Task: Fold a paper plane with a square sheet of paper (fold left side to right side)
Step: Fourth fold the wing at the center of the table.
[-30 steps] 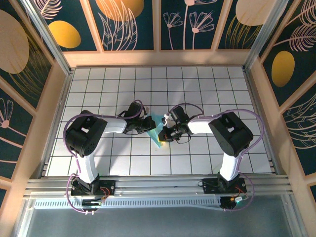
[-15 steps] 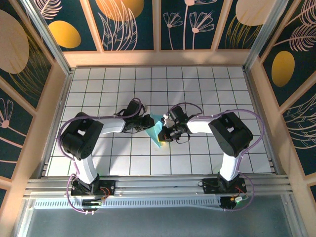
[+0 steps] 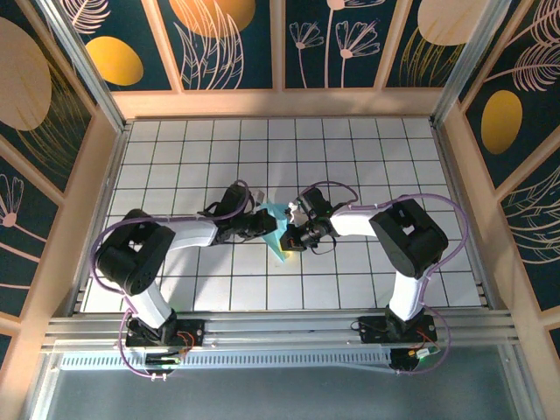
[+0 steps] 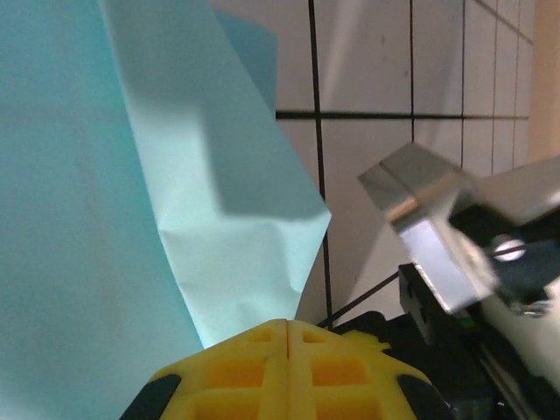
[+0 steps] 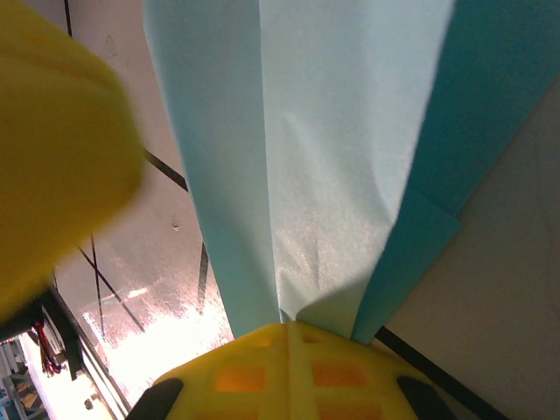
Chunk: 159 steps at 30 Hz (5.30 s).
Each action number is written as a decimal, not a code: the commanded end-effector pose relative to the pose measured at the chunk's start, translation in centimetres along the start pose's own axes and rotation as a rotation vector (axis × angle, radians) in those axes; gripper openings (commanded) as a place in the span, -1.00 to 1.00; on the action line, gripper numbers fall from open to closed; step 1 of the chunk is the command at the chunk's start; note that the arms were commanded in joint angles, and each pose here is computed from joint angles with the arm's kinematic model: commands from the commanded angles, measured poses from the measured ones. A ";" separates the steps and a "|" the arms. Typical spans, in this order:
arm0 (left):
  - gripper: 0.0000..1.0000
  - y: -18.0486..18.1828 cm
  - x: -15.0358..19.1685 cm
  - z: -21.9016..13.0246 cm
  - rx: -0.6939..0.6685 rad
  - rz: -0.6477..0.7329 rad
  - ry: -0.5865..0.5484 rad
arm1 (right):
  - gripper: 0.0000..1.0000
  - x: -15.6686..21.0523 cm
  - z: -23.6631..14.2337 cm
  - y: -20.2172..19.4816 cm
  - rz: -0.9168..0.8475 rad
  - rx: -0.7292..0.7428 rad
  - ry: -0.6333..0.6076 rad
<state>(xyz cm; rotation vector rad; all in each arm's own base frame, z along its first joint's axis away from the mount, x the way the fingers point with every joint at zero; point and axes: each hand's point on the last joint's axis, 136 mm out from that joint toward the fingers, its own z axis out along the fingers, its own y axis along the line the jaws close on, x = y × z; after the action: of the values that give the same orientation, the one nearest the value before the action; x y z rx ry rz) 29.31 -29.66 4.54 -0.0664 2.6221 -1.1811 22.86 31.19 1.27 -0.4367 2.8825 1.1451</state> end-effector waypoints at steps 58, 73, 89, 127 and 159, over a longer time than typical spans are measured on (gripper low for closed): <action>-0.94 6.8 -13.9 2.7 -0.173 0.007 -0.160 | -1.00 5.8 1.4 -8.5 0.096 0.331 0.185; -0.95 1.1 -9.4 -2.7 -0.029 0.110 -0.175 | -1.00 3.8 0.6 -7.5 0.065 0.291 0.137; -0.96 2.0 -4.6 3.5 -0.038 0.063 -0.008 | -1.00 3.9 0.7 -7.6 0.064 0.292 0.140; -1.00 5.9 -2.9 3.4 -0.161 -0.038 -0.007 | -1.00 -4.3 -0.4 2.1 0.007 -0.149 -0.101; -1.00 6.6 -2.9 3.5 -0.189 -0.050 -0.015 | -1.00 1.9 1.1 -0.8 0.081 -0.039 0.061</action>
<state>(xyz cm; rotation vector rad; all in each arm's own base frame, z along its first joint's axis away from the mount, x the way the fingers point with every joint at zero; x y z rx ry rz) 34.54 -29.83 1.47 -0.0871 2.6248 -1.0997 25.38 32.65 1.82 -0.3671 2.7743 1.2727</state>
